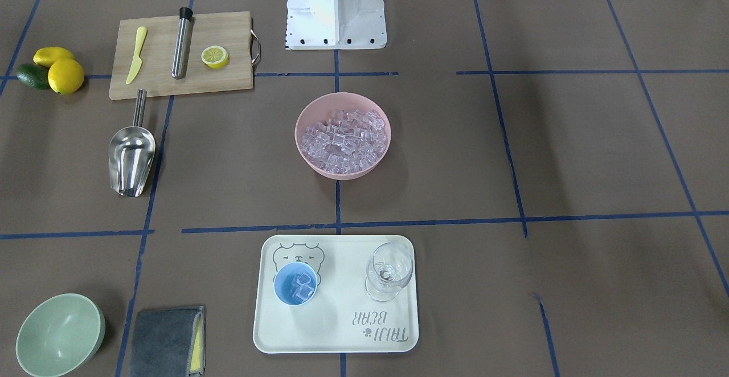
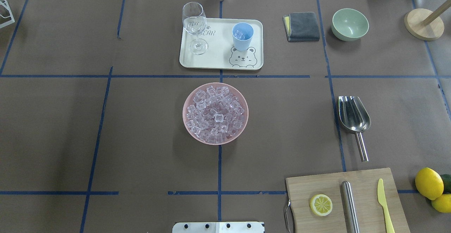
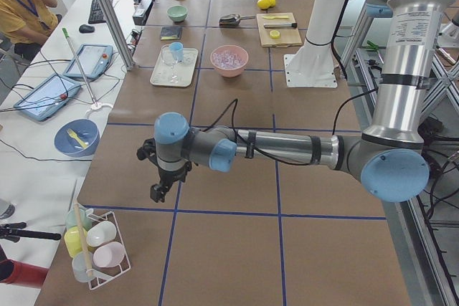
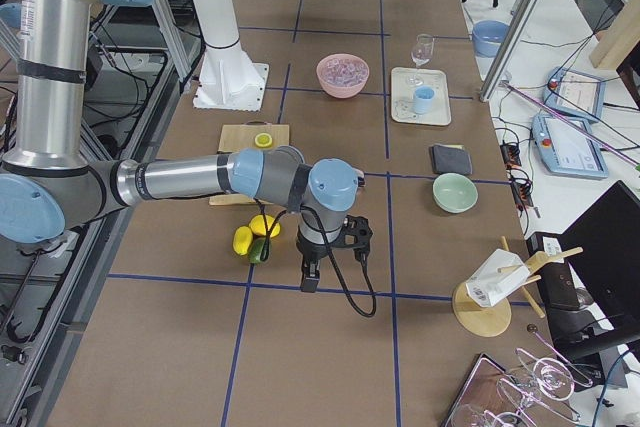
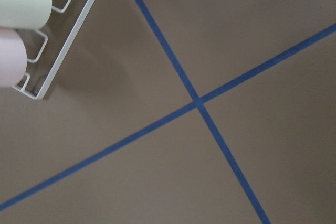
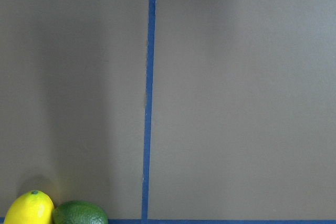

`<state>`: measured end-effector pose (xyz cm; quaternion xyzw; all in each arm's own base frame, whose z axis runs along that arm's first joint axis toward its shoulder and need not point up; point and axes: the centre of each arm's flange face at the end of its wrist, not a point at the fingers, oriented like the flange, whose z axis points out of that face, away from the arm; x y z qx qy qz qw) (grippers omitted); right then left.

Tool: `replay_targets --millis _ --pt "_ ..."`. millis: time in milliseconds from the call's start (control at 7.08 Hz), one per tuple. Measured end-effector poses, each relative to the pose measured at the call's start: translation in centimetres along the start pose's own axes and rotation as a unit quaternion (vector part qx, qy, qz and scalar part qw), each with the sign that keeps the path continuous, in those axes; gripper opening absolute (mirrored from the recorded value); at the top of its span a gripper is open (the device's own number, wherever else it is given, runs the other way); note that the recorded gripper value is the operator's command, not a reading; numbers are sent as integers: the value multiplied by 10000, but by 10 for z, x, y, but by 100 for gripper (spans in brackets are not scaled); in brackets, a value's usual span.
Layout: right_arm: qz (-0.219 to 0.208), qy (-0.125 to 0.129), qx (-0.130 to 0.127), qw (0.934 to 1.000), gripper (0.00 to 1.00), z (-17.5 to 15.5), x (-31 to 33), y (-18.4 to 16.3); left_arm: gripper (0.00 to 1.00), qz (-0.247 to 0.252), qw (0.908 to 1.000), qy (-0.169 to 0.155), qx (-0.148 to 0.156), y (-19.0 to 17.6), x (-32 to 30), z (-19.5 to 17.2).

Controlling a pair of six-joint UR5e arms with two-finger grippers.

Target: Put ice in cup with scoop

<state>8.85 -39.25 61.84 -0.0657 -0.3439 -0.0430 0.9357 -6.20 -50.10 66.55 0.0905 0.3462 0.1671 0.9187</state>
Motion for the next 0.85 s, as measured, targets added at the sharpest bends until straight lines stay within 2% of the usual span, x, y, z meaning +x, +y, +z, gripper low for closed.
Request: replay_targets --millis 141,565,847 --pt "0 -1 0 10000 100 0 0 0 100 -215 9997 129 42 8 -1 -8" --pt "2 -4 -1 10000 100 0 0 1 100 -125 9997 -145 172 8 10 -31" --pt "-2 -6 5 10000 100 0 0 1 100 -94 9996 -194 192 6 11 -34"
